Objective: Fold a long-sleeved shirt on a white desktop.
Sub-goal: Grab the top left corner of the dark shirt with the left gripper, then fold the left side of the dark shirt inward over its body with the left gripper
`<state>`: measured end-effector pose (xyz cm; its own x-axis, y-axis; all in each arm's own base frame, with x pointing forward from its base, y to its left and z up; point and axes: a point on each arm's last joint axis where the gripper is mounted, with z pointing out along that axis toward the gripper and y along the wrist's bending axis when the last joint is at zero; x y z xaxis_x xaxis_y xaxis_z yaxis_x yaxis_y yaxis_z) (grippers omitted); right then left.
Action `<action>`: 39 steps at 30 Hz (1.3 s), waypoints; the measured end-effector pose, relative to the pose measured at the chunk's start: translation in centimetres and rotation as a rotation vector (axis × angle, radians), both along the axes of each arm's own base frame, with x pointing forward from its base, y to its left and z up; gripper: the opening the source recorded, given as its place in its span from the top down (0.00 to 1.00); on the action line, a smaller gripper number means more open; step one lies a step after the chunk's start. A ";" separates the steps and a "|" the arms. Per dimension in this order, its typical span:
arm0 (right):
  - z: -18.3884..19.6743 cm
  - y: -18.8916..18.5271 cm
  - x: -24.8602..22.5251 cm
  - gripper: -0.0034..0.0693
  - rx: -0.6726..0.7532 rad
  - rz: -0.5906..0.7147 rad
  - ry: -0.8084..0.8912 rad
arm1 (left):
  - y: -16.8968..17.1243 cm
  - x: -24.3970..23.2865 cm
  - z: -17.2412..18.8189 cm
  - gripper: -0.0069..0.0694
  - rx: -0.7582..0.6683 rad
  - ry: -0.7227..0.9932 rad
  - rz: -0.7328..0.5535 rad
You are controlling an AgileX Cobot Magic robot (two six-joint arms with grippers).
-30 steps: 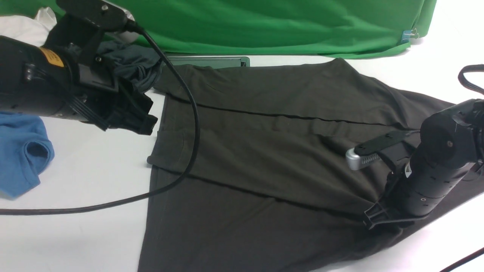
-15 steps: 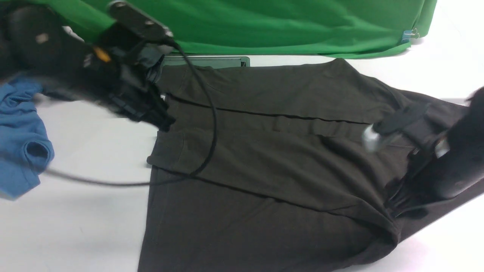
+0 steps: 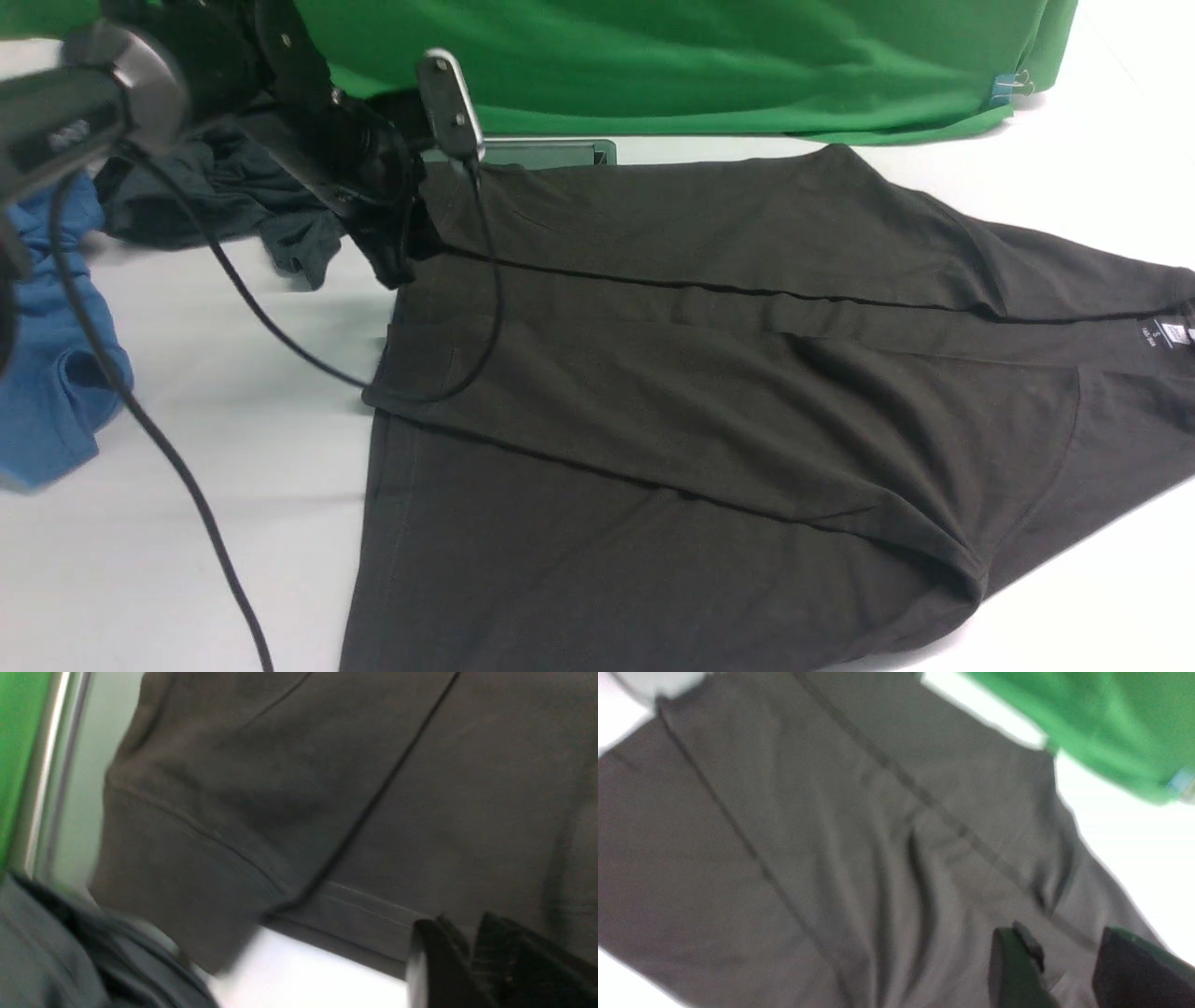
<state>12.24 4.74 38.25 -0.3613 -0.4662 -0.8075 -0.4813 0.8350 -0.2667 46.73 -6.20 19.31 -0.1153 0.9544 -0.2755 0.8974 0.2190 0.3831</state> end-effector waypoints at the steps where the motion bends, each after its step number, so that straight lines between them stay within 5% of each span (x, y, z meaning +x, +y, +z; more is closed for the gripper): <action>1: 0.2 -0.1 -0.3 0.62 0.001 0.004 -0.019 | 0.0 0.3 -0.6 0.60 0.029 -0.024 -0.051; 7: 0.3 -0.2 -0.5 0.62 -0.002 0.006 -0.029 | 0.2 2.1 -3.1 0.37 0.140 -0.167 -0.156; 11: 0.3 -0.2 -0.4 0.62 -0.001 0.006 -0.030 | 0.5 2.8 -3.9 0.35 0.194 -0.223 -0.176; 27: 0.3 -0.2 -0.4 0.62 0.009 0.000 -0.028 | 0.4 3.7 -4.6 0.74 0.184 -0.307 -0.142; 39: 0.3 -0.2 -0.4 0.63 0.046 -0.023 -0.015 | 0.1 3.1 -4.4 0.86 0.146 -0.236 -0.107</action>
